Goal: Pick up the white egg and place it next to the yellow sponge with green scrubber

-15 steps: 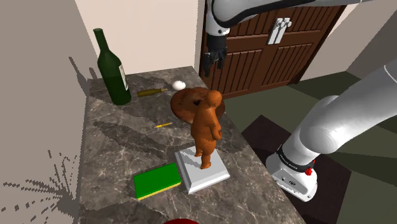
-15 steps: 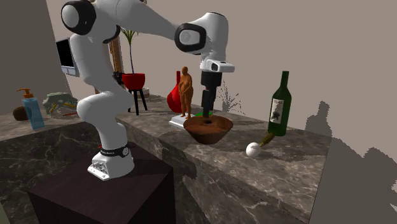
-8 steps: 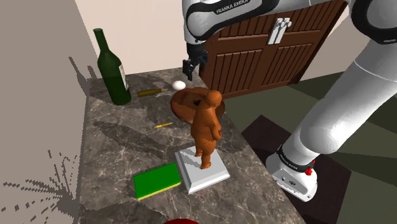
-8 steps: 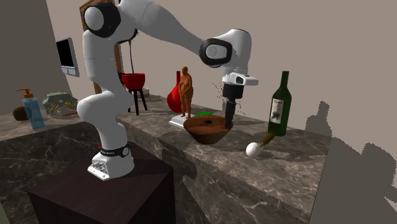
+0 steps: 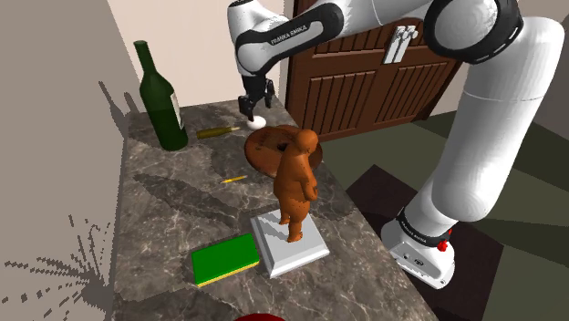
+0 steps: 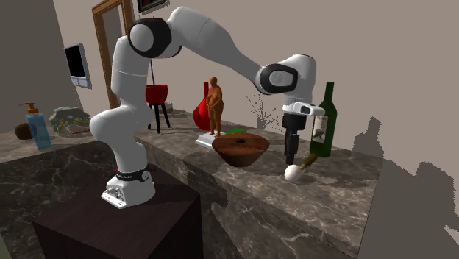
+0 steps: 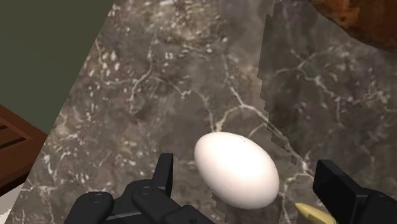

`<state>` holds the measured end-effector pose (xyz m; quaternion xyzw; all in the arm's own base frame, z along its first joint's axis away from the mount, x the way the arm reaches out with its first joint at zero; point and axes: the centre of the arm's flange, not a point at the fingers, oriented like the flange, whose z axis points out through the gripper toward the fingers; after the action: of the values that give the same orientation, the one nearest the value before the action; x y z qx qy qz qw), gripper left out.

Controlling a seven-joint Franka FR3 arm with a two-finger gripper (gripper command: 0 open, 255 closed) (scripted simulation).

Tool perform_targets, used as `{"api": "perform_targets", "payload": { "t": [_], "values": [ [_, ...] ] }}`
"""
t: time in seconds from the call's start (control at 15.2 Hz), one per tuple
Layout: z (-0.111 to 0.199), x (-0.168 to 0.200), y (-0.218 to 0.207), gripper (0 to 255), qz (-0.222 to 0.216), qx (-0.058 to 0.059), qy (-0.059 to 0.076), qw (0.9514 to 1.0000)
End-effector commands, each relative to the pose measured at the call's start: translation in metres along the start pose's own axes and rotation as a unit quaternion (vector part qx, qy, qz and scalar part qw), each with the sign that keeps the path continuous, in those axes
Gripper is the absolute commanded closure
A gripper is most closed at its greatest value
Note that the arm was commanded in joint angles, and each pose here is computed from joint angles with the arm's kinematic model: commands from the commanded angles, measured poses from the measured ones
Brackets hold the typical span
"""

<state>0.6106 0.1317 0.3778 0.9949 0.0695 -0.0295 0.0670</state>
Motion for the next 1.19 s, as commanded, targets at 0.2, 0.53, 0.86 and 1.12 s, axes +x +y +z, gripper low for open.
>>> {"api": "perform_targets", "payload": {
  "t": [0.2, 0.53, 0.86, 1.12],
  "values": [
    [0.022, 0.027, -0.008, 0, -0.002, -0.009, 0.0, 1.0],
    [0.051, 0.027, -0.007, 0, -0.002, -0.009, 0.0, 1.0],
    [0.051, 0.027, -0.007, 0, -0.002, -0.009, 0.0, 1.0],
    [0.051, 0.027, -0.007, 255, -0.002, -0.009, 0.0, 1.0]
  ]
}}
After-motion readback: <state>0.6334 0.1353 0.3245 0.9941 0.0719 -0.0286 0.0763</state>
